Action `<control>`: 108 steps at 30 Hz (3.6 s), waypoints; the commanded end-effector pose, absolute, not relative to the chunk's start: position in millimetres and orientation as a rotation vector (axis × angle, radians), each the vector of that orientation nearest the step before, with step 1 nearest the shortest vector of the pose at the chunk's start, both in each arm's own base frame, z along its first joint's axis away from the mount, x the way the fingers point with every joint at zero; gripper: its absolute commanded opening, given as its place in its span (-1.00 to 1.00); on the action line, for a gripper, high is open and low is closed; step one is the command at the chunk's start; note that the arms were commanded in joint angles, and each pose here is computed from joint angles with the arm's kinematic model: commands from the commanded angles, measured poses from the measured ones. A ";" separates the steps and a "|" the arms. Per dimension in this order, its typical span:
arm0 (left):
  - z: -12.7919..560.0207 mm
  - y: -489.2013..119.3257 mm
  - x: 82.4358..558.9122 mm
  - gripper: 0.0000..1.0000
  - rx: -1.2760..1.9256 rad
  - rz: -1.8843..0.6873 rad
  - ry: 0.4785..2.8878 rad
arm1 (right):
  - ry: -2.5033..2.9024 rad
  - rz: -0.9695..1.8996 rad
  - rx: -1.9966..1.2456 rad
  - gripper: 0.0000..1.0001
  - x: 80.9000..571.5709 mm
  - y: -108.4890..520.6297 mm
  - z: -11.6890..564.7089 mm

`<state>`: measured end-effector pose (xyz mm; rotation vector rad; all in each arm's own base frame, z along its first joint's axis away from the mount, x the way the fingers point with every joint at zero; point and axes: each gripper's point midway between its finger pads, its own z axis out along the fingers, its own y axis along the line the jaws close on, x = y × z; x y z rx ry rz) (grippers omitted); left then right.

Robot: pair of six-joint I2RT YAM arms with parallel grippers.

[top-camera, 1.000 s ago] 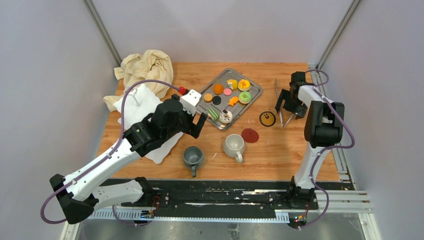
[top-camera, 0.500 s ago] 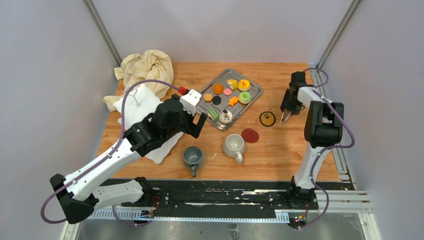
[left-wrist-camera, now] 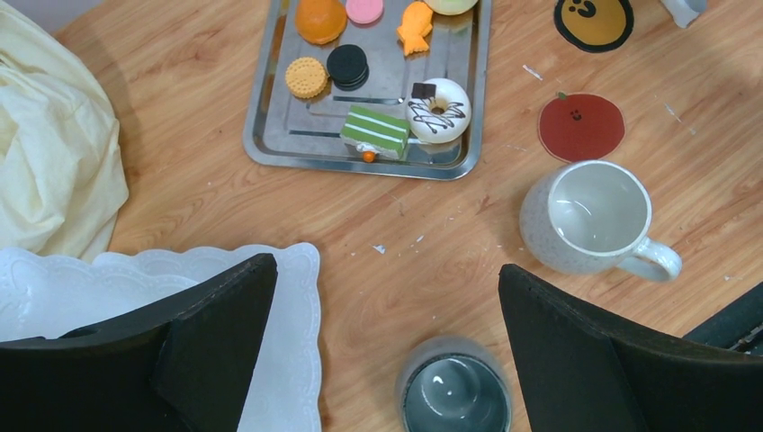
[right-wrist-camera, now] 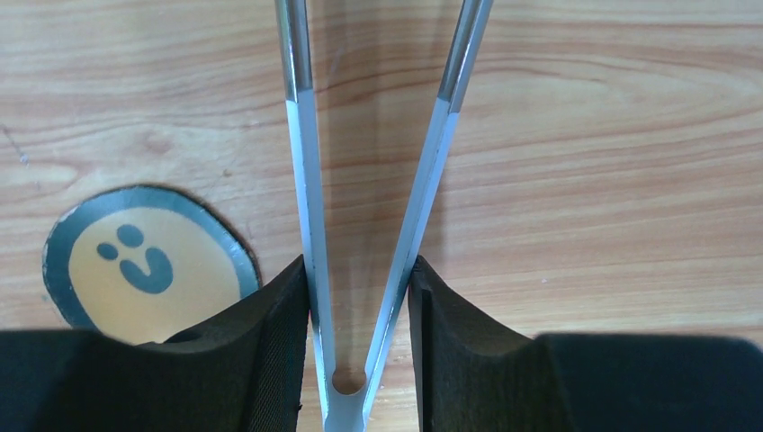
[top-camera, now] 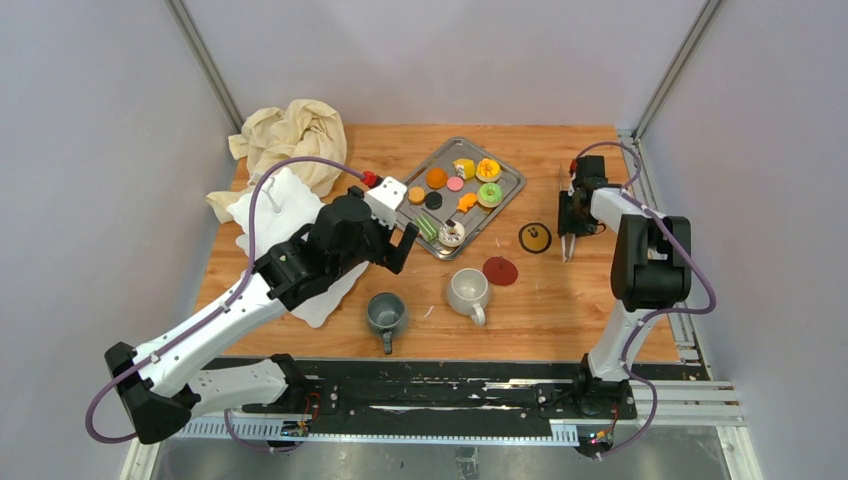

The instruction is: Serve the afternoon tea

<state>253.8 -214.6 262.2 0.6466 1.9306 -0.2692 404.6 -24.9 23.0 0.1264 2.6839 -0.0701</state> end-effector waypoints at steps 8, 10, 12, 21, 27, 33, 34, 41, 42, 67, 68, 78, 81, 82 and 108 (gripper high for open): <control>274.5 -215.4 256.8 0.96 0.634 -0.266 1.886 | 2.661 -0.063 -0.193 -0.37 404.8 3.5 22.0; 273.8 -214.3 256.5 0.96 0.637 -0.262 1.884 | 2.646 -0.049 -0.185 -0.18 408.5 5.4 26.6; 272.4 -213.6 256.5 0.96 0.639 -0.257 1.886 | 2.628 -0.027 -0.180 0.04 412.3 8.6 33.7; 271.4 -216.1 257.2 0.96 0.637 -0.266 1.887 | 2.566 -0.036 -0.118 0.54 421.3 7.5 63.0; 270.3 -216.6 257.3 0.96 0.636 -0.268 1.888 | 2.541 -0.024 -0.006 0.74 424.9 8.1 77.7; 269.4 -215.2 257.4 0.96 0.632 -0.262 1.891 | 2.533 0.030 0.063 0.84 428.8 14.6 78.9; 269.7 -214.9 257.6 0.96 0.631 -0.260 1.890 | 2.531 0.039 0.066 0.85 429.7 15.8 78.8; 268.7 -214.1 257.2 0.96 0.627 -0.261 1.893 | 2.481 0.019 0.043 0.89 434.2 14.3 80.8; 268.2 -214.9 257.2 0.96 0.629 -0.262 1.894 | 2.475 0.002 0.041 0.88 434.5 11.8 82.0; 262.5 -222.3 258.3 0.96 0.617 -0.289 1.928 | 2.494 0.036 0.034 0.90 441.9 14.3 65.4; 262.2 -222.2 258.1 0.96 0.617 -0.289 1.928 | 2.502 0.038 0.042 0.90 442.0 13.6 62.9; 266.3 -224.9 261.3 0.96 0.606 -0.293 1.917 | 2.548 -0.013 0.100 0.93 446.0 1.5 44.4; 266.1 -226.1 263.1 0.96 0.614 -0.286 1.916 | 2.556 -0.022 0.113 0.94 449.3 0.0 39.1; 265.5 -226.8 263.4 0.96 0.616 -0.285 1.919 | 2.558 -0.030 0.125 0.95 450.4 -1.3 37.1; 262.9 -228.2 264.7 0.96 0.622 -0.282 1.921 | 2.663 -0.077 0.099 0.60 450.8 -10.2 8.6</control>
